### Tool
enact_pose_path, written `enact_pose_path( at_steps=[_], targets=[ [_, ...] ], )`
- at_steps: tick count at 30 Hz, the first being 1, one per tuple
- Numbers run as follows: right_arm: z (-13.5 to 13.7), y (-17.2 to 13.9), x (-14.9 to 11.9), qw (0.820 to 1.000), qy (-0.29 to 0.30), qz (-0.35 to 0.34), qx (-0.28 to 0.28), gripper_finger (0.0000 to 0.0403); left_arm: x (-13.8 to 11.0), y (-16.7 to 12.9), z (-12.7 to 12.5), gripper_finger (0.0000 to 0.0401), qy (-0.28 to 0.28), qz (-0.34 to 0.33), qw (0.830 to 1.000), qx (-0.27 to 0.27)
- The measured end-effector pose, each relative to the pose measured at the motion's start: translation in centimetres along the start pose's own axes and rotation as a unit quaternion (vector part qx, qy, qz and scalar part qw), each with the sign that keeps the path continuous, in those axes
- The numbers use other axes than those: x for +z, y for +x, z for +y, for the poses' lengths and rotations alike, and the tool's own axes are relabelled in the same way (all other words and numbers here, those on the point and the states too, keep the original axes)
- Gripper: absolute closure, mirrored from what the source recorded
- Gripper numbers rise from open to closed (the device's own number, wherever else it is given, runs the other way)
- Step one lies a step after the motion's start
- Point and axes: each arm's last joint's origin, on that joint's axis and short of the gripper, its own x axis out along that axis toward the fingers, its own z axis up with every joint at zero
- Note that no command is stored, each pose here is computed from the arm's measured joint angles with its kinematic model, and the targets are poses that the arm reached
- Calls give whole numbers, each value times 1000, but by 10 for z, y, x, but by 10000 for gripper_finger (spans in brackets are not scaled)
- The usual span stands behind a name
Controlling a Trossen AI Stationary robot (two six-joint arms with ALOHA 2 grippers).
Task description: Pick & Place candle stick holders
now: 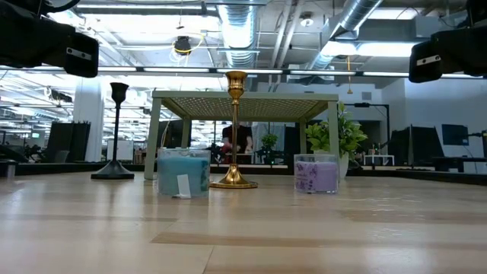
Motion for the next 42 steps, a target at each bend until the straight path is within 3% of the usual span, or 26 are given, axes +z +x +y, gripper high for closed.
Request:
enact_pose_path(
  at_steps=[42],
  targets=[
    [0,0,2,1000,0,-13,-2,403,3,0,0,389,-2,-16,1000,2]
  ],
)
